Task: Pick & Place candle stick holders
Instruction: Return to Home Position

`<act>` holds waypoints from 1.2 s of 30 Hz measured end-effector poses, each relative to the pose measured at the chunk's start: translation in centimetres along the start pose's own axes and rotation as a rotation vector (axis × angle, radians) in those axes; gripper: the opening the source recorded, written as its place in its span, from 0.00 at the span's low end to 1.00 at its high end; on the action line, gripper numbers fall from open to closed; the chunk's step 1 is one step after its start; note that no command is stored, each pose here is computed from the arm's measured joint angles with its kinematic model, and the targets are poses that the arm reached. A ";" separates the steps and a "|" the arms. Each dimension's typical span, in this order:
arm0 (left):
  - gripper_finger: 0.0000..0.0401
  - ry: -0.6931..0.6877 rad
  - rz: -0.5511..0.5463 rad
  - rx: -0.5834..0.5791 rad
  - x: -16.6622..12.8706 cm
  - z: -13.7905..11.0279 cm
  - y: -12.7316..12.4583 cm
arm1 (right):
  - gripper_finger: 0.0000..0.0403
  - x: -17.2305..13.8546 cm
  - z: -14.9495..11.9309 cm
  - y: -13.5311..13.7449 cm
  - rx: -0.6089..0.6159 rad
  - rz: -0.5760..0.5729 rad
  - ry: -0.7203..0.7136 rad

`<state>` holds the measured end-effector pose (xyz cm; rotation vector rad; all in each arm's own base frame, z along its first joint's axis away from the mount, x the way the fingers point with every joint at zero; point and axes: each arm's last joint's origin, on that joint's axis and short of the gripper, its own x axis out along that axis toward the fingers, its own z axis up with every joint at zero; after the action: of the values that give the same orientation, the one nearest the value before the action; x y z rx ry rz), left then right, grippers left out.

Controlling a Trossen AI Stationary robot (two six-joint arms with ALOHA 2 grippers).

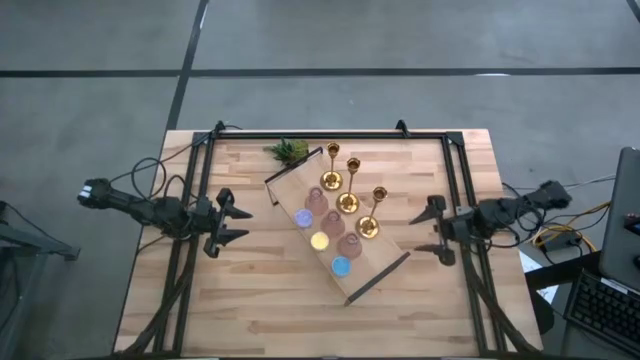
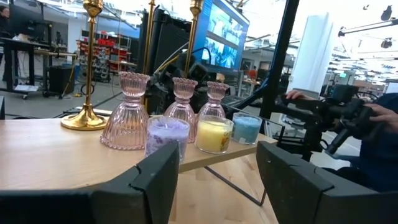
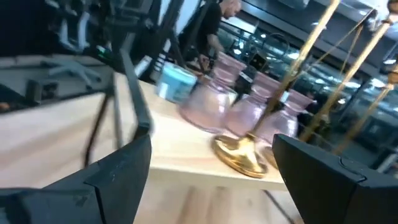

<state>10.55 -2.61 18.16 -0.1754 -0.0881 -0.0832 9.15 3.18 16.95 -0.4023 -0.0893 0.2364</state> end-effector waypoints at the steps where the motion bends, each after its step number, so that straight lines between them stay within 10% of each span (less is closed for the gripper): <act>1: 0.54 0.000 0.000 0.000 0.0 0.0 0.0 | 0.82 0.0 -0.1 -0.2 -0.015 -0.008 0.005; 13: 0.54 0.001 0.000 0.000 0.0 0.0 0.0 | 0.81 -0.1 -0.8 -2.0 0.005 -0.227 0.093; 22: 0.54 0.001 0.000 0.000 0.0 0.0 0.0 | 0.85 -0.1 -1.1 -2.5 0.400 -0.149 0.030; 36: 0.54 0.001 0.001 0.000 0.0 0.0 0.0 | 0.85 -0.1 -1.2 -2.6 0.410 -0.162 0.049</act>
<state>10.55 -2.61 18.15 -0.1750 -0.0869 -0.0827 9.81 0.39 16.83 0.0075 -0.0238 0.0810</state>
